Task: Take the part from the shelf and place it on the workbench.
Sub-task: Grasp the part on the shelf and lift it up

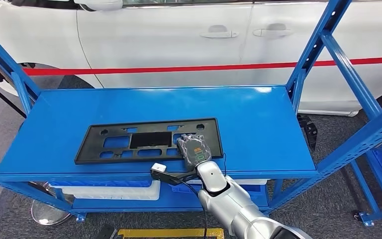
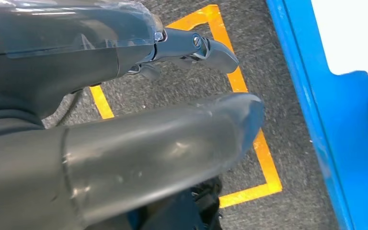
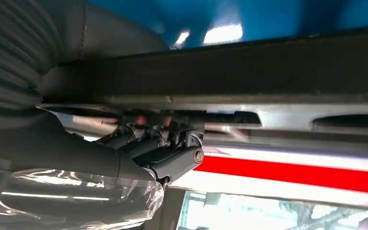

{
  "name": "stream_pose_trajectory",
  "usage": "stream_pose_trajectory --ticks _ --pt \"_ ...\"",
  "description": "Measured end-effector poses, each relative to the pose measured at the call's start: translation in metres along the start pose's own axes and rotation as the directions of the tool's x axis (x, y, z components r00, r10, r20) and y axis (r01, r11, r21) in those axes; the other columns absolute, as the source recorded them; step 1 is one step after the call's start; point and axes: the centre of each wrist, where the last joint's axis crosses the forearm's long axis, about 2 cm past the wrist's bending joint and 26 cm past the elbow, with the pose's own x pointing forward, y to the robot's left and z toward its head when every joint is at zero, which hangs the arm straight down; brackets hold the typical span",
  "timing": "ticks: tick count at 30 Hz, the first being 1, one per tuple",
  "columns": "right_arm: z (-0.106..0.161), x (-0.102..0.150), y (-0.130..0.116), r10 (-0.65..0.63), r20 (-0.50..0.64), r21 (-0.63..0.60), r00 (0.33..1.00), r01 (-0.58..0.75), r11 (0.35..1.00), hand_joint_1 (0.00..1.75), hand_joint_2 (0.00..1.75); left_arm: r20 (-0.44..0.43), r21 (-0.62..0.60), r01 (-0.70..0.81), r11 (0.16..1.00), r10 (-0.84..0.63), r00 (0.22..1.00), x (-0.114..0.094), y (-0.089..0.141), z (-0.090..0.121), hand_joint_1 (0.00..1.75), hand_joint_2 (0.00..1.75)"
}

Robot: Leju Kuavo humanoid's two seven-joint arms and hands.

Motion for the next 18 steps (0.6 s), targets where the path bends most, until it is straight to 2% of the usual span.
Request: stream_pose_trajectory --ticks 18 --pt "0.0058 -0.0106 0.0065 0.012 -0.017 0.017 1.0 -0.011 1.0 1.75 1.75 -0.001 -0.003 0.002 1.0 -0.002 1.0 -0.0001 -0.0011 0.0001 0.0 0.0"
